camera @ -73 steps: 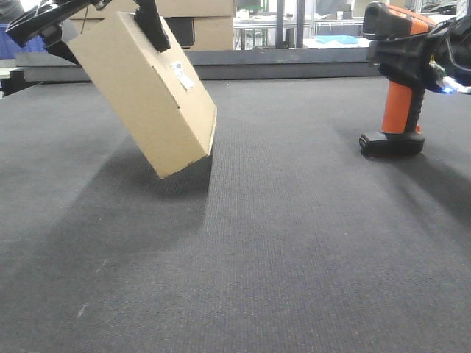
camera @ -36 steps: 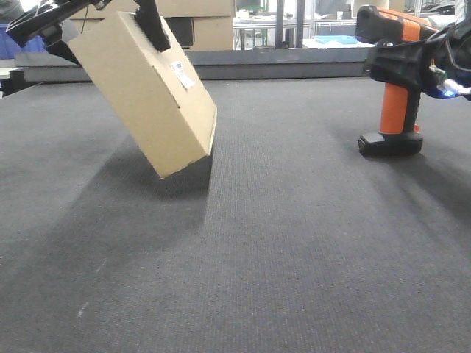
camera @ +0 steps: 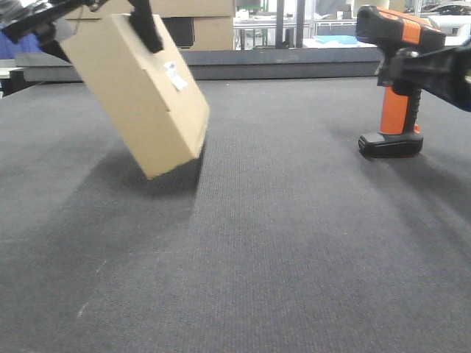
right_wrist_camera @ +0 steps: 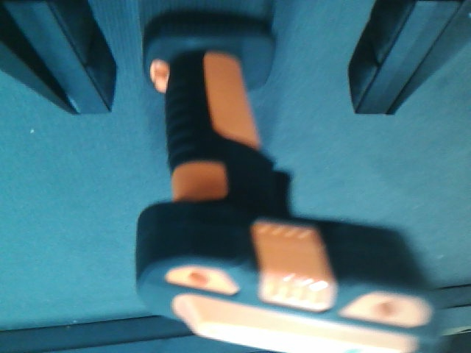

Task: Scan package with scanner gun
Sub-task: 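Lower the box onto the table and set the scanner gun down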

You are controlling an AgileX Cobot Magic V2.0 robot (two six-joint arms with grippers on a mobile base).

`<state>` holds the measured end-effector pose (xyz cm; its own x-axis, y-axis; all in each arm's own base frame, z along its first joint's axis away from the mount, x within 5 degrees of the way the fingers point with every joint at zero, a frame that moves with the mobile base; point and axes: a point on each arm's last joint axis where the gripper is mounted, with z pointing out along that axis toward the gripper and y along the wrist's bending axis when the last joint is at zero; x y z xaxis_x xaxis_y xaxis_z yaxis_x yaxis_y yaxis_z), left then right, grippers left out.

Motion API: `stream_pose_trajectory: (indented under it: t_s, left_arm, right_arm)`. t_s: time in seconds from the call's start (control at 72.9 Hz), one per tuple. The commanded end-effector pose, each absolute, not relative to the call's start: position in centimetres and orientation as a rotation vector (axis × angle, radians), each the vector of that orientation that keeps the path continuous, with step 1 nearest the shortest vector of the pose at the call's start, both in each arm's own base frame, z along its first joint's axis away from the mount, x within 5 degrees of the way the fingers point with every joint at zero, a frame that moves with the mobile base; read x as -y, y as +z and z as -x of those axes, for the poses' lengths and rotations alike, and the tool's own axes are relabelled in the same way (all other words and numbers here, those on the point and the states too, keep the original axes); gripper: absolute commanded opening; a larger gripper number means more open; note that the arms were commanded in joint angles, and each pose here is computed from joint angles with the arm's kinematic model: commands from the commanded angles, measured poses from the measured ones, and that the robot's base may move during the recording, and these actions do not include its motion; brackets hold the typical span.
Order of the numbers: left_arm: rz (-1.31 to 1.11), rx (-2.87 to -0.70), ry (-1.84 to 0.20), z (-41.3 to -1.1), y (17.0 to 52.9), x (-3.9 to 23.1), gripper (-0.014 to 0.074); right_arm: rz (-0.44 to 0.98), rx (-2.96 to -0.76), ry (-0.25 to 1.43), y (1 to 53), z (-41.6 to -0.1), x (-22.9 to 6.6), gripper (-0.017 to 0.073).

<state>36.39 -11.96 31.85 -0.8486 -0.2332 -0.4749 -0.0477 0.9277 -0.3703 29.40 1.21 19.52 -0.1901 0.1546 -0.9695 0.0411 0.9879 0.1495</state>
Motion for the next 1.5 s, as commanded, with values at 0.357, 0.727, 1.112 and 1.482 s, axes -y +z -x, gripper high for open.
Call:
stream_pose_trajectory:
  t_s: [0.357,0.727,1.112,1.482]
  left_arm:
    - [0.057,-2.489,-0.035,-36.6,34.0,4.0,-0.0111]
    - [0.077,-2.512,0.049,-38.2,31.9,-0.1,-0.0111]
    - [0.069,-2.520,0.064,-38.7,31.2,-0.2,-0.0111]
    - [0.062,-2.533,0.063,-38.6,31.1,0.1,0.0456]
  right_arm:
    - [-0.087,-1.680,0.112,21.8,-21.9,-1.0,0.0549]
    - [-0.085,-1.637,0.127,24.5,-18.4,-0.9,0.0082]
    - [-0.083,-1.650,0.133,25.2,-17.1,-0.8,-0.0162]
    - [-0.083,-1.650,0.133,25.2,-17.1,-0.8,-0.0162]
